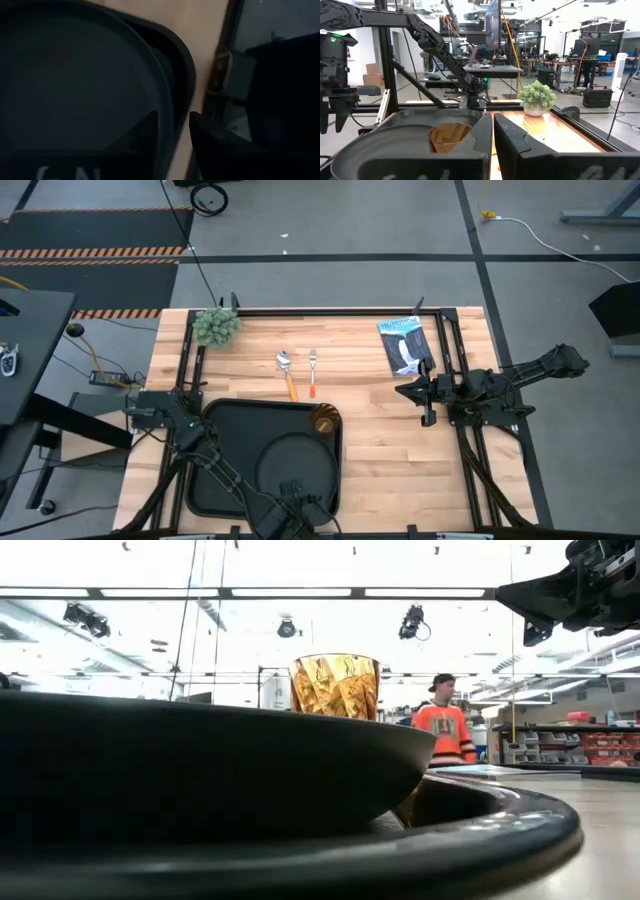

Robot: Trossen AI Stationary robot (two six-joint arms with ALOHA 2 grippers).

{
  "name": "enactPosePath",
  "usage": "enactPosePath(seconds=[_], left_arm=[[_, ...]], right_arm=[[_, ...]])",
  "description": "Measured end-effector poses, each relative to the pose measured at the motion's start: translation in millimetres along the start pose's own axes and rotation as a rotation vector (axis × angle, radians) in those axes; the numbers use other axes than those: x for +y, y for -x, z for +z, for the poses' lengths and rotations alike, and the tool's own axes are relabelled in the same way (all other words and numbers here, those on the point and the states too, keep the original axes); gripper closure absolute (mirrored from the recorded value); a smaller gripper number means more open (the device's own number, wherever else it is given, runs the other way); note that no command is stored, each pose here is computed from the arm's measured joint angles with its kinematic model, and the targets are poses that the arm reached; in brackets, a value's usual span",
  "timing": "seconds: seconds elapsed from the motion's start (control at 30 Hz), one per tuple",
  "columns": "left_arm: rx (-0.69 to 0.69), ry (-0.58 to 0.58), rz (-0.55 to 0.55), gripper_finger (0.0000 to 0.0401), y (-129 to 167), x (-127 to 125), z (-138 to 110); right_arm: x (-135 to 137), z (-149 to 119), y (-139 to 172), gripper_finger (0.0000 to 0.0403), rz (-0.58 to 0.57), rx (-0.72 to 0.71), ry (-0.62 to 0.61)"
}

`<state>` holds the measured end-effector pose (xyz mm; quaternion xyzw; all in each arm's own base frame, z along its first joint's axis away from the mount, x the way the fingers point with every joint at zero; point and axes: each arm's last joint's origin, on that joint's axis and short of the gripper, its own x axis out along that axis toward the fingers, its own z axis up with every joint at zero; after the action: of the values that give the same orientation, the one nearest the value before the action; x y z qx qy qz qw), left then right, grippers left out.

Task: Pick and place plate/cup/fork/spoon on tray
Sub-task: Put the black plate on the black serving tray, then adjust the black serving tray

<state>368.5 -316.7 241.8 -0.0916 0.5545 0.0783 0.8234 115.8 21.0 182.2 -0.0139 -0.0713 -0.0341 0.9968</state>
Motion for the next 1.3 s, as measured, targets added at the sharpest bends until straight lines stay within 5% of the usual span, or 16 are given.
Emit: enactPosePath(seconds=[0.43,0.57,0.73,1.0,1.3], left_arm=[[-0.180,-0.132,0.148,0.0291,-6,16,25],[-0.116,-0.163,0.185,0.0291,-8,26,27],[0.085,-0.223,0.360,0.0292,-2,42,4],[0.107,-0.342,0.406,0.0292,1,41,-21],[0.210,-0.195,0.475,0.0292,14,85,-53]], right_arm=[[0,0,0,0.0380,0.000,0.000,0.000],[0,0,0,0.0380,0.000,0.000,0.000],[0,0,0,0.0380,0.000,0.000,0.000],[0,0,0,0.0380,0.001,0.001,0.000],[0,0,0,0.0380,0.000,0.000,0.000]])
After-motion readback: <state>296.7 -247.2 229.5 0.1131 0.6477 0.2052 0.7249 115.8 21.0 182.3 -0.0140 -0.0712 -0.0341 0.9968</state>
